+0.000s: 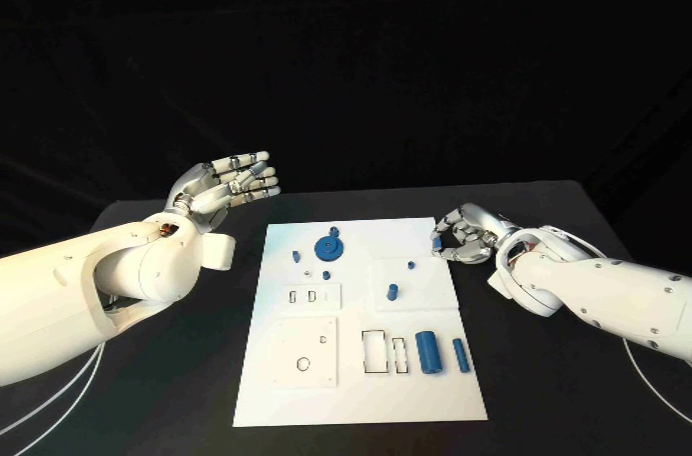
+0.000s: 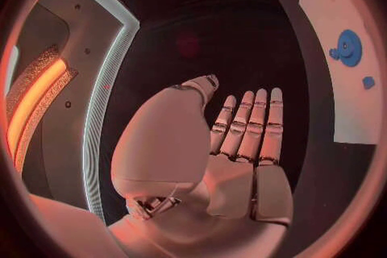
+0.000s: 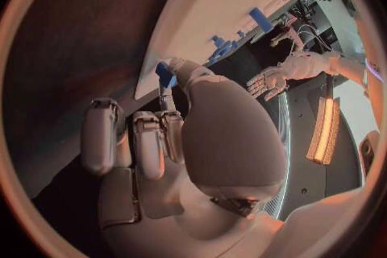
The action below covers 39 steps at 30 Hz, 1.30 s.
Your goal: Assemble the parts on the task board
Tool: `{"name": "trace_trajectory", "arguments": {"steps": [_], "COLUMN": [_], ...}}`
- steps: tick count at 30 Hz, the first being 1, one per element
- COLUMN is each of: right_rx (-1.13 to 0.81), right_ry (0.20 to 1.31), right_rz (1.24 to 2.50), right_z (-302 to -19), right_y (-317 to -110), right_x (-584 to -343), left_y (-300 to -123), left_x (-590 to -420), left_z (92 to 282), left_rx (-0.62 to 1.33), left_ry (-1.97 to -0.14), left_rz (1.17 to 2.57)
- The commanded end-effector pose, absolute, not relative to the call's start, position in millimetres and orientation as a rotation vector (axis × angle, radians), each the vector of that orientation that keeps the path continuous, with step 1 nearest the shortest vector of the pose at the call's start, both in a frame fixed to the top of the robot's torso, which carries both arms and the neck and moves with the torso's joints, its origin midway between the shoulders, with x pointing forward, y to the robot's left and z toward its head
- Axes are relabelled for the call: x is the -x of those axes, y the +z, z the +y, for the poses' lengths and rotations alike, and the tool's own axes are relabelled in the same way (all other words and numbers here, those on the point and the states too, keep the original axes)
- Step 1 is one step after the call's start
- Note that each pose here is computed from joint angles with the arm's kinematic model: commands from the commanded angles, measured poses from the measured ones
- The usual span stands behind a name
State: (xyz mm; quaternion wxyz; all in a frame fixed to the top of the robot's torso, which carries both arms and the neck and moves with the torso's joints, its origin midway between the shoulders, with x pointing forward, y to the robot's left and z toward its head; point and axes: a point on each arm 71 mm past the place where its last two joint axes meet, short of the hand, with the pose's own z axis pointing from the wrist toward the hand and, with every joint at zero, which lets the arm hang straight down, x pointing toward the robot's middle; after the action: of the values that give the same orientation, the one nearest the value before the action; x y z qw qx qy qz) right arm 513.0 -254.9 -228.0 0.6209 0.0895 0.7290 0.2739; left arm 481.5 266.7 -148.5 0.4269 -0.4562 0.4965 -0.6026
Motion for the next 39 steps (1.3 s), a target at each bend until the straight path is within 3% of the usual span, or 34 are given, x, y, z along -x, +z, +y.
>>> {"name": "trace_trajectory", "arguments": {"steps": [1,8,15,24,30,39], "right_rx": [-0.208,-0.226,-0.215,-0.167,-0.135,-0.056], "right_ry": [0.628,0.654,0.674,0.735,0.778,0.803], "right_rz": [1.655,1.684,1.687,1.697,1.707,1.736], "right_z": [-253.2,-237.2,-209.1,-154.6,-118.3,-73.7], "right_y": [-226.7,-217.7,-194.5,-175.8,-177.5,-201.3], "right_x": [-511.1,-503.4,-494.7,-475.1,-467.9,-451.8], "left_y": [-147.3,-147.4,-147.3,-147.2,-147.6,-147.8], "left_x": [-481.3,-481.5,-481.2,-480.9,-481.5,-481.7], "left_z": [265.0,264.4,263.9,261.8,259.2,253.9], "left_rx": [1.133,1.134,1.134,1.134,1.136,1.137], "left_ry": [-1.529,-1.528,-1.529,-1.532,-1.535,-1.547], "left_rz": [1.241,1.241,1.243,1.245,1.248,1.254]}}
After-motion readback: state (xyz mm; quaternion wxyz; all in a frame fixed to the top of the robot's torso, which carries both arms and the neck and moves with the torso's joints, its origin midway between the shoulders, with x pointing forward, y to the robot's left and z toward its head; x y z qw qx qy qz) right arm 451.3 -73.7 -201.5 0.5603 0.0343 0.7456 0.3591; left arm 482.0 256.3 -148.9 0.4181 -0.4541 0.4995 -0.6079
